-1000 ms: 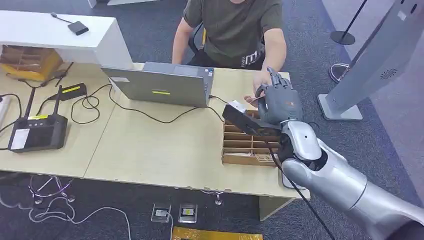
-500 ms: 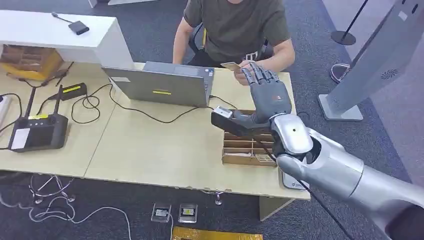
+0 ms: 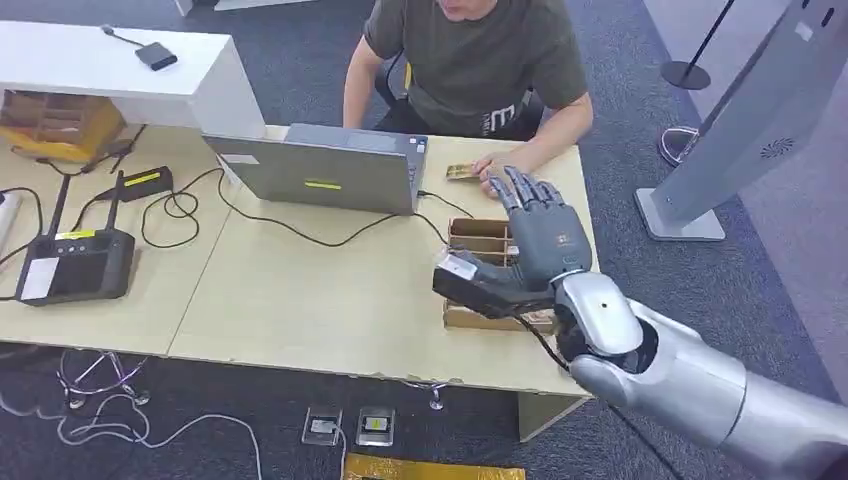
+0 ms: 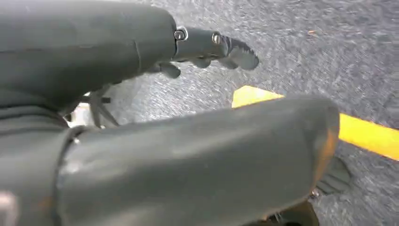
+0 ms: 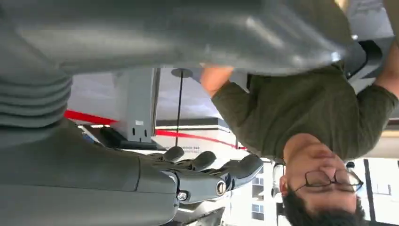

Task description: Pass the card to the sensor for recognition and then transmit it.

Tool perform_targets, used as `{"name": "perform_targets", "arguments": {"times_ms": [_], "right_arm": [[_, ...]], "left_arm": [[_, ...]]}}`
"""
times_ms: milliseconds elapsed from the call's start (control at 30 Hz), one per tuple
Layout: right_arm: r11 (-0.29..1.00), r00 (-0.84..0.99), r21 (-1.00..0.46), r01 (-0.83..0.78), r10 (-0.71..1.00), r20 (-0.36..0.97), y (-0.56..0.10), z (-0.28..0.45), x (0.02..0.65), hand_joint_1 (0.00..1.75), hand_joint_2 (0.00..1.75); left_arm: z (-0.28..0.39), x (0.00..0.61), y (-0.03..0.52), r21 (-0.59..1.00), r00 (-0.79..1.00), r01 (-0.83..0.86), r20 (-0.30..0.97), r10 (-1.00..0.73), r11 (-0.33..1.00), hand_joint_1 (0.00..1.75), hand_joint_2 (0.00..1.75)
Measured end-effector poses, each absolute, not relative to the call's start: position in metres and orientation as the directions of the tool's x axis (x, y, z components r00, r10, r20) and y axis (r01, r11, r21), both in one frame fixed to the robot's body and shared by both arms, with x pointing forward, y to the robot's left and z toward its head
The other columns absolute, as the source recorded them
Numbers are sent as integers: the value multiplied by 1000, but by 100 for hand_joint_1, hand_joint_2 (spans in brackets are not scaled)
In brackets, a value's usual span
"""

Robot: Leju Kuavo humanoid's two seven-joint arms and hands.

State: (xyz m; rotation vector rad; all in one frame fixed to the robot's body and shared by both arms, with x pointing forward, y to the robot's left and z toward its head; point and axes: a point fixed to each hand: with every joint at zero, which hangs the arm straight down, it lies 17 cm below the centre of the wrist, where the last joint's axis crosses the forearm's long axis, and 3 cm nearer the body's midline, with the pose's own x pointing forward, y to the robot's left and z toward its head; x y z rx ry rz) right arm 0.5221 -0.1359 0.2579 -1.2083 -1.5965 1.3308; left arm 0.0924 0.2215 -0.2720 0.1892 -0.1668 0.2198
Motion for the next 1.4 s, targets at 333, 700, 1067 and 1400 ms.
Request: {"name": "perform_targets", "arguments": {"times_ms": [333, 700, 1067, 1400], "right_arm": [[140, -235, -973, 184, 967, 95, -187, 214, 473, 0, 175], [-2, -201, -959, 282, 978, -62, -197, 204, 451, 0, 175], [-12, -196, -970, 242, 979, -61, -189, 179, 448, 0, 175], [-54, -187, -964, 262, 977, -106, -181, 165, 451, 0, 175]], "left_arm": [[-273, 89, 229, 180, 966, -227, 170, 197, 957, 0, 0], [-274, 84, 231, 193, 966, -241, 145, 215, 951, 0, 0], [-274, 87, 232, 196, 966, -235, 155, 206, 952, 0, 0], [-274, 85, 232, 196, 963, -253, 150, 226, 948, 0, 0]]}}
